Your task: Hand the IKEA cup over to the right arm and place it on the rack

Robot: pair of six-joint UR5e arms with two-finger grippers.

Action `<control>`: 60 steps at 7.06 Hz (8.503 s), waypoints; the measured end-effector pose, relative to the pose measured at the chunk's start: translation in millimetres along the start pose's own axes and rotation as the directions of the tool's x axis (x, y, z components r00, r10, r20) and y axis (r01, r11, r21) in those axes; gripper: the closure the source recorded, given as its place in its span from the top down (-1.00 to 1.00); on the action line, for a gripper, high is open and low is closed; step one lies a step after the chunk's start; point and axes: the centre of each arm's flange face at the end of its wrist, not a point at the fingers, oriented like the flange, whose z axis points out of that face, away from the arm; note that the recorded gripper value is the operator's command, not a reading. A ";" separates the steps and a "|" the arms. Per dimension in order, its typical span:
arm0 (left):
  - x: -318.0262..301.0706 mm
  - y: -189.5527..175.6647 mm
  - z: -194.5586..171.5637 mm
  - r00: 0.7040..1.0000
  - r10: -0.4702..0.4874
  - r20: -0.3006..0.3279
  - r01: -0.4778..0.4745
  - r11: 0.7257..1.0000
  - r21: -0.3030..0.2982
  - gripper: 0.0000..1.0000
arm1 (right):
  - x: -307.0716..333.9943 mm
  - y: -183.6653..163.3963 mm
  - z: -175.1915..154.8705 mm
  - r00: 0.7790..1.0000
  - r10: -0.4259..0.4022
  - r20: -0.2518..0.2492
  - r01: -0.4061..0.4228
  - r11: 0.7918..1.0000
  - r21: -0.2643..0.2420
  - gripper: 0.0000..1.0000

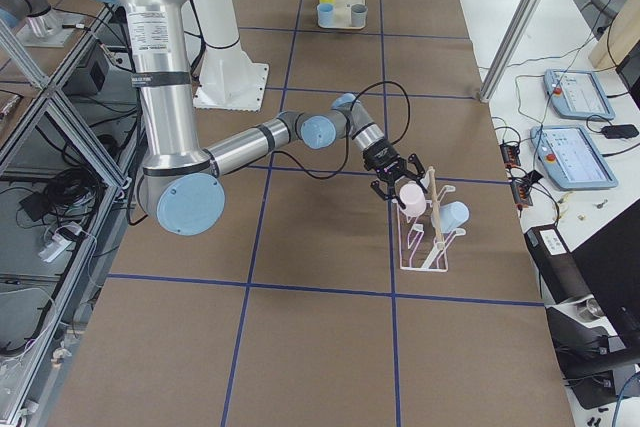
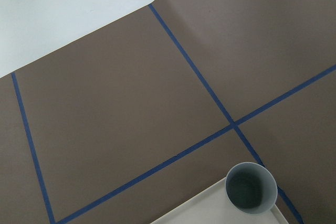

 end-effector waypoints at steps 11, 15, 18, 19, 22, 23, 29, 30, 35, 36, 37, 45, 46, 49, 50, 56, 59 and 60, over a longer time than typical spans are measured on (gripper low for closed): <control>-1.5 0.7 2.6 0.999 -0.037 0.000 0.037 0.999 0.000 1.00 | 25.7 -2.3 -25.5 0.998 0.038 -0.054 -0.037 0.999 0.020 0.72; -16.2 14.5 36.4 0.998 -0.051 -0.027 0.052 0.998 0.031 1.00 | 55.8 24.3 -122.6 0.923 0.362 0.128 -0.381 0.822 0.424 0.98; 25.0 28.1 87.2 0.987 -0.141 -0.076 0.139 0.990 -0.027 1.00 | 65.6 27.0 -179.0 0.651 0.567 0.504 -0.745 0.352 0.567 0.98; 40.4 38.2 116.3 0.977 -0.192 -0.092 0.191 0.981 -0.021 1.00 | 70.4 30.8 -195.8 0.533 0.575 0.621 -0.819 0.166 0.549 0.98; 41.7 64.7 189.0 0.956 -0.269 -0.119 0.275 0.961 0.035 0.98 | 93.2 32.9 -241.4 0.390 0.433 0.813 -0.896 -0.028 0.444 0.98; 40.0 63.0 199.7 0.955 -0.274 -0.116 0.280 0.959 0.045 0.88 | 110.0 31.2 -256.6 0.374 0.406 0.834 -0.912 -0.001 0.409 0.98; 55.5 65.3 225.3 0.960 -0.260 -0.103 0.265 0.963 0.044 -0.22 | 121.1 26.0 -274.4 0.354 0.320 0.879 -0.933 0.050 0.357 0.98; 59.7 66.8 227.1 0.961 -0.255 -0.108 0.260 0.965 0.038 -0.51 | 120.6 25.8 -273.7 0.353 0.322 0.878 -0.933 0.051 0.356 0.98; 60.2 70.5 223.5 0.962 -0.248 -0.112 0.253 0.967 0.031 -1.00 | 120.6 25.8 -273.4 0.354 0.323 0.878 -0.932 0.050 0.358 0.99; 56.2 67.7 215.5 0.962 -0.248 -0.111 0.253 0.966 0.041 -1.00 | 121.1 25.6 -274.1 0.355 0.323 0.877 -0.932 0.049 0.359 0.99; 50.1 59.3 200.2 0.960 -0.252 -0.118 0.261 0.963 0.061 -1.00 | 121.9 23.4 -275.5 0.358 0.319 0.878 -0.931 0.049 0.362 0.99; 243.0 -109.9 56.0 0.654 -0.511 -0.558 0.552 0.826 -0.110 -1.00 | 89.3 -95.3 -325.4 0.508 0.119 0.853 -0.733 -0.460 0.501 0.98; 270.8 -117.7 54.0 0.620 -0.520 -0.588 0.558 0.819 -0.137 -1.00 | 77.6 -105.6 -338.0 0.520 0.115 0.846 -0.687 -0.533 0.495 0.98; 335.9 -116.9 60.7 0.573 -0.524 -0.631 0.557 0.813 -0.169 -1.00 | 48.6 -128.7 -345.3 0.549 0.081 0.832 -0.583 -0.676 0.451 0.98; 347.2 -114.1 63.6 0.565 -0.529 -0.633 0.561 0.809 -0.175 -1.00 | 46.2 -129.5 -347.3 0.554 0.075 0.829 -0.572 -0.689 0.445 0.98; 377.9 -101.9 85.2 0.559 -0.553 -0.618 0.576 0.795 -0.191 -1.00 | 47.6 -126.9 -366.5 0.573 0.049 0.818 -0.547 -0.721 0.426 0.98; 377.2 -100.7 94.5 0.566 -0.561 -0.604 0.577 0.793 -0.195 -1.00 | 43.8 -125.8 -370.7 0.582 0.036 0.812 -0.531 -0.739 0.414 0.98; 377.2 -100.2 96.9 0.568 -0.563 -0.600 0.578 0.792 -0.197 -1.00 | 43.4 -125.7 -371.4 0.583 0.035 0.812 -0.531 -0.740 0.413 0.97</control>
